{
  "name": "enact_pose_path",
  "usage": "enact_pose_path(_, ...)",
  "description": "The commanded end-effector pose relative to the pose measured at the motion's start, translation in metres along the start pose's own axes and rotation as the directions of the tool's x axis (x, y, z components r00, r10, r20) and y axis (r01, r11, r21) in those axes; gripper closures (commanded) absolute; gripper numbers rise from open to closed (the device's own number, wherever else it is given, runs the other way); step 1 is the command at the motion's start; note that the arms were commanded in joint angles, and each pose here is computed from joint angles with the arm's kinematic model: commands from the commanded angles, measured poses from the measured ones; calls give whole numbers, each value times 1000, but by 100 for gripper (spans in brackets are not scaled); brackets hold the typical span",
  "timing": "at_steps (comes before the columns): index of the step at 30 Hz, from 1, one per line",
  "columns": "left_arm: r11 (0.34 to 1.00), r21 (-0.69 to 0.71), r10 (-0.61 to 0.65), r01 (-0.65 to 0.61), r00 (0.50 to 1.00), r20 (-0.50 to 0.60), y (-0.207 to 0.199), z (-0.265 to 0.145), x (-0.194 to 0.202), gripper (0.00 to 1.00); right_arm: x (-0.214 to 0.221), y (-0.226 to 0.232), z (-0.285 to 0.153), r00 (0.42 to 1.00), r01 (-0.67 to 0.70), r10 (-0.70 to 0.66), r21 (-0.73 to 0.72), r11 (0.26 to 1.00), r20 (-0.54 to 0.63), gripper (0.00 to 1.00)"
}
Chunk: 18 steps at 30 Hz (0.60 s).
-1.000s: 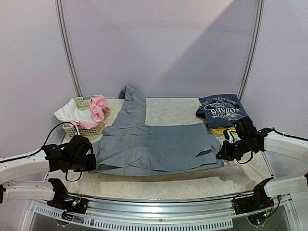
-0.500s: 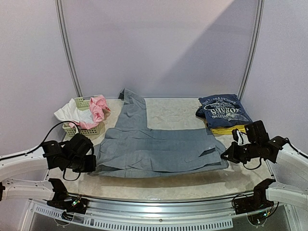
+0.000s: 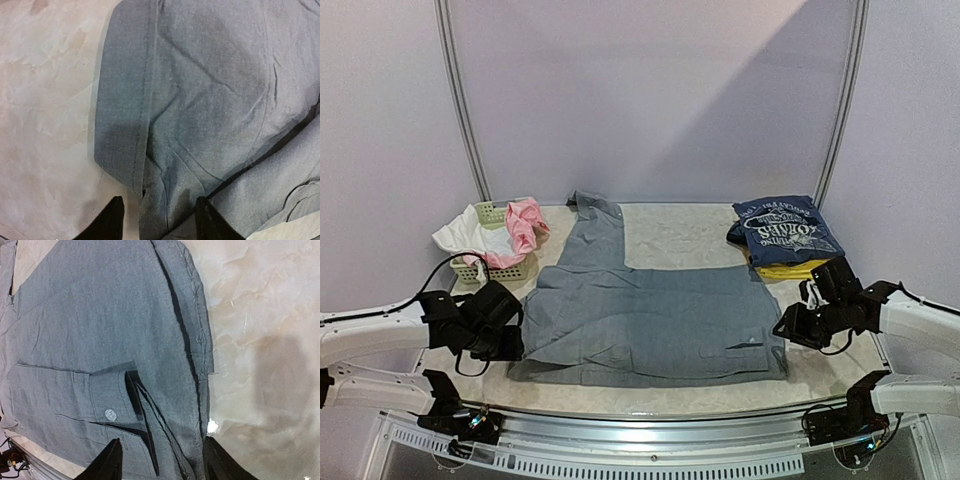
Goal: Fold and stack the mixed laundry pile
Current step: Move the 1/3-folded shirt to the center of the board, then pick up the 1/3-folded shirt from the center of the board.
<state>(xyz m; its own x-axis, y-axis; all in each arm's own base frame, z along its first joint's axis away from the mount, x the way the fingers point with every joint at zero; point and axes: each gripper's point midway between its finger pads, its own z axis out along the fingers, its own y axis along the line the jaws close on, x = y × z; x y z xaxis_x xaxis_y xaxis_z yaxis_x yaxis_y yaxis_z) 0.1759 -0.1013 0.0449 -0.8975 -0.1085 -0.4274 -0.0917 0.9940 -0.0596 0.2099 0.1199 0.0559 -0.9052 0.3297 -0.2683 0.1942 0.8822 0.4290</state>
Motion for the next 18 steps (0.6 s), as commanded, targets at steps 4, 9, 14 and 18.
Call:
enact_pose_path(4,997,-52,69,-63,990,123,-6,-17,-40,26,-55,10,-12,984,49,-65,96,994,168,34)
enact_pose_path(9,995,-63,97,-83,959,266,-19,-35,-80,7,-84,18,-25,956,82,-115,130,988,271,26)
enact_pose_path(14,992,-90,118,-91,920,374,-34,-43,-117,6,-103,30,-36,923,111,-146,118,987,355,21)
enact_pose_path(18,977,-155,196,-146,905,378,-44,-35,-135,9,-112,36,-41,903,128,-161,108,986,398,20)
